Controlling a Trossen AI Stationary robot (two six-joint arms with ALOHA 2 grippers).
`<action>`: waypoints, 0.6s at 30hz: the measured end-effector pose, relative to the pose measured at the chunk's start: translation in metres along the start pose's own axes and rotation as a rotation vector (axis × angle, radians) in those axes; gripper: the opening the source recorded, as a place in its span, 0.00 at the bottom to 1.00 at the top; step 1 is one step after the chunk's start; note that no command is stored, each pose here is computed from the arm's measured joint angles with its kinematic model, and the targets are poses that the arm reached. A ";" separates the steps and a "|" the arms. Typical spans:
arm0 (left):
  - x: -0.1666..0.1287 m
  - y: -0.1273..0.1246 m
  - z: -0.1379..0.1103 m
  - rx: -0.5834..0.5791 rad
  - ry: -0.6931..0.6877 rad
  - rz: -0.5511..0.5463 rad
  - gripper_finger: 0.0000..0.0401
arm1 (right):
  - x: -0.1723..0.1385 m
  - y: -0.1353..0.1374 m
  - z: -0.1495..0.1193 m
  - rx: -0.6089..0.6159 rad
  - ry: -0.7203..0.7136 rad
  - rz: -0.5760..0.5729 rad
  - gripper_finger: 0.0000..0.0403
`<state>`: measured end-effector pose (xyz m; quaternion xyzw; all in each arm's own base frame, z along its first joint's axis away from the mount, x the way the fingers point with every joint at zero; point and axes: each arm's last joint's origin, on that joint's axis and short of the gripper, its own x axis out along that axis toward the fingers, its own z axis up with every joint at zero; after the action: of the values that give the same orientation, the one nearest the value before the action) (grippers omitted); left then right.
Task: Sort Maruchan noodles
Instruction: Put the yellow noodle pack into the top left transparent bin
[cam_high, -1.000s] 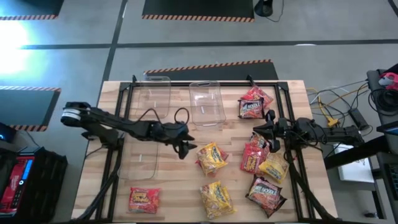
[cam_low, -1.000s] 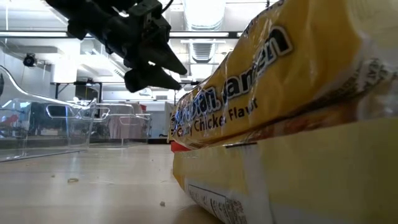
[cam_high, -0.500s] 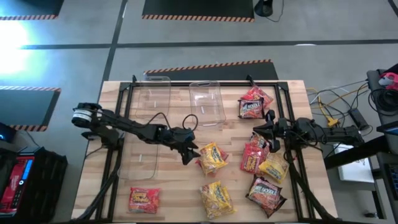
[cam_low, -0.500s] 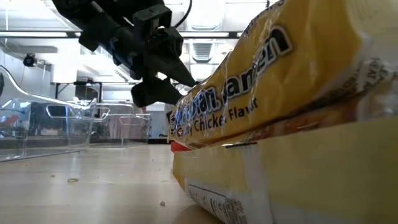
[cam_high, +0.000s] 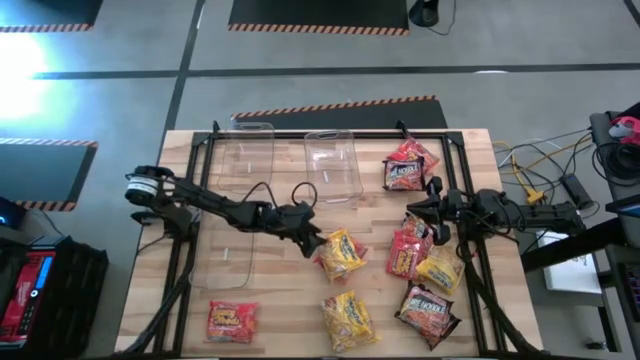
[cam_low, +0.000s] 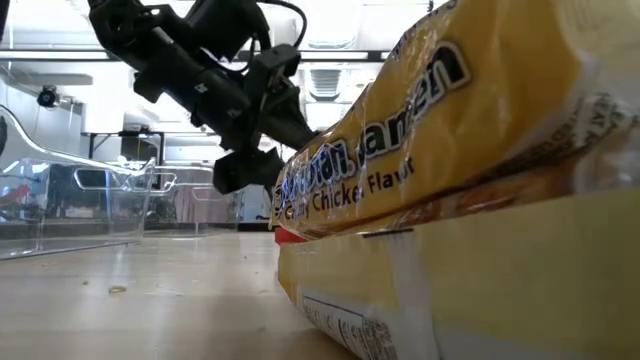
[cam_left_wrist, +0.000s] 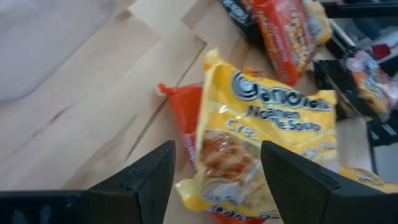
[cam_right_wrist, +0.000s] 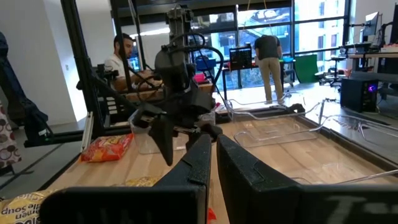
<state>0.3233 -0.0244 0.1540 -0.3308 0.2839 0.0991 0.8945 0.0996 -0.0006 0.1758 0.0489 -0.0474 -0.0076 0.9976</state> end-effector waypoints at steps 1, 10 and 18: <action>0.000 0.001 -0.001 -0.005 -0.003 0.008 0.55 | 0.000 0.000 0.000 0.000 0.000 0.000 0.04; 0.008 0.006 -0.006 -0.049 0.005 0.026 0.55 | 0.000 0.000 0.000 0.000 0.000 0.000 0.04; 0.018 0.002 -0.014 -0.061 0.008 -0.042 0.55 | 0.000 0.000 0.000 0.000 0.001 0.000 0.04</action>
<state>0.3311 -0.0315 0.1341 -0.3644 0.2771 0.0877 0.8847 0.0996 -0.0006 0.1758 0.0489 -0.0468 -0.0076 0.9977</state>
